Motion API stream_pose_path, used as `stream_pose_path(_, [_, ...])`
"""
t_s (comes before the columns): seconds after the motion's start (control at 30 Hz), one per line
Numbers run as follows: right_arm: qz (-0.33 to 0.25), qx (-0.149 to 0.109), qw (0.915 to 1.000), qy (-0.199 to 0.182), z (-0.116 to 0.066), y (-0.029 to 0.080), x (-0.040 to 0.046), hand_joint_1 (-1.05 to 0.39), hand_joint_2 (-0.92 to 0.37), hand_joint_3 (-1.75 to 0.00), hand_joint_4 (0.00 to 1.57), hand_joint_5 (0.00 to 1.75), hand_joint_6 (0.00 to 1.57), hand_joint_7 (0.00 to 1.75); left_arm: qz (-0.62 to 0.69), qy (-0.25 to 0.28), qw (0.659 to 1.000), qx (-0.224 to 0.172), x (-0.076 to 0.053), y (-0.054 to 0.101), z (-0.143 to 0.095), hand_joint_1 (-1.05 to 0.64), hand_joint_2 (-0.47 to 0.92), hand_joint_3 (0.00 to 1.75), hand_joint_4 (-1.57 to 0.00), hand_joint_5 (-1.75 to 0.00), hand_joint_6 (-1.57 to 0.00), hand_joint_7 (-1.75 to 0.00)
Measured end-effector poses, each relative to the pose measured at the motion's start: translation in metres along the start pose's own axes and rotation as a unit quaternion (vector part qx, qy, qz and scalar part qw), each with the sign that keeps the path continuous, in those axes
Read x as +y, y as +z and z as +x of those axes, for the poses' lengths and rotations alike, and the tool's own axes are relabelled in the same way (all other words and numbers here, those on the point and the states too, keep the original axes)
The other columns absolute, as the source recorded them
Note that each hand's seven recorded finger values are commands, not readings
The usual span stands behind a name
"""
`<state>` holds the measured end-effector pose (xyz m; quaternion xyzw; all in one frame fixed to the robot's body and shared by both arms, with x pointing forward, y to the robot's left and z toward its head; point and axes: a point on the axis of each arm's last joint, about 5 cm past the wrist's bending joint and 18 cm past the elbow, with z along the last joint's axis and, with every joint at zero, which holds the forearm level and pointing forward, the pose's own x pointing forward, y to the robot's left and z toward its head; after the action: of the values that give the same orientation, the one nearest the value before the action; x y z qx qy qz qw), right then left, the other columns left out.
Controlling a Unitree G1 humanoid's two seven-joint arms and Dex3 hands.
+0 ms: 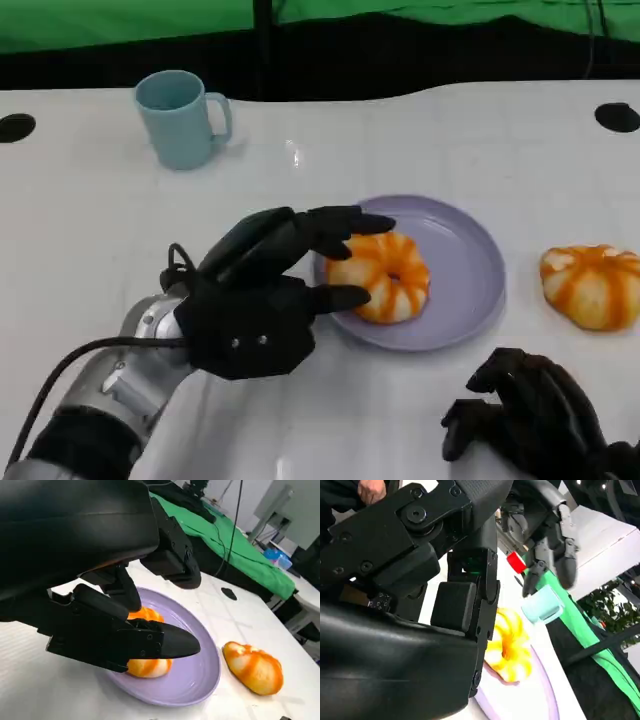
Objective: Grasp the bread from the table and place it into the plate.
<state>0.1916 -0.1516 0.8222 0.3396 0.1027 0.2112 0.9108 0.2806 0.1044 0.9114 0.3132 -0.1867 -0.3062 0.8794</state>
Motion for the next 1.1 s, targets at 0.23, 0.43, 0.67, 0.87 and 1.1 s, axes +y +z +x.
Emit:
stream_pose_path(0.23, [0.000, 0.000, 1.0000, 0.000, 0.000, 0.000, 0.0001, -1.05, -0.71, 0.00, 1.57, 0.73, 1.57, 0.39, -0.003, 0.002, 1.000, -0.003, 0.000, 0.001, 0.001, -0.60, 0.92, 0.37, -0.55, -0.92, -0.64, -0.23])
stream_pose_path(0.43, [0.000, 0.000, 1.0000, 0.000, 0.000, 0.000, 0.0001, -1.05, -0.71, 0.00, 1.57, 0.73, 1.57, 0.39, -0.003, 0.000, 1.000, -0.003, 0.000, 0.001, 0.001, -0.60, 0.92, 0.37, -0.55, -0.94, -0.64, -0.23])
stream_pose_path(0.67, [0.001, 0.000, 1.0000, 0.001, 0.000, -0.001, 0.0006, -1.03, -0.70, 0.00, 1.57, 0.73, 1.57, 0.39, -0.176, 0.052, 0.983, -0.025, -0.011, -0.004, -0.025, -0.65, 0.92, 0.38, -0.74, -1.73, -0.52, -1.69])
stream_pose_path(0.87, [0.002, 0.000, 1.0000, 0.004, 0.000, 0.000, 0.0000, -1.03, -0.71, 0.00, 1.57, 0.73, 1.57, 0.38, -0.462, 0.120, 0.879, -0.006, -0.049, -0.023, -0.094, -0.65, 0.92, 0.33, -0.79, -1.75, -0.56, -1.75])
stream_pose_path(1.1, [0.001, 0.002, 1.0000, 0.004, -0.001, 0.001, -0.0009, -1.04, -0.71, 0.00, 1.57, 0.74, 1.57, 0.38, -0.571, 0.129, 0.810, -0.037, -0.047, -0.021, -0.113, -0.70, 0.92, 0.23, -0.93, -1.75, -0.68, -1.75])
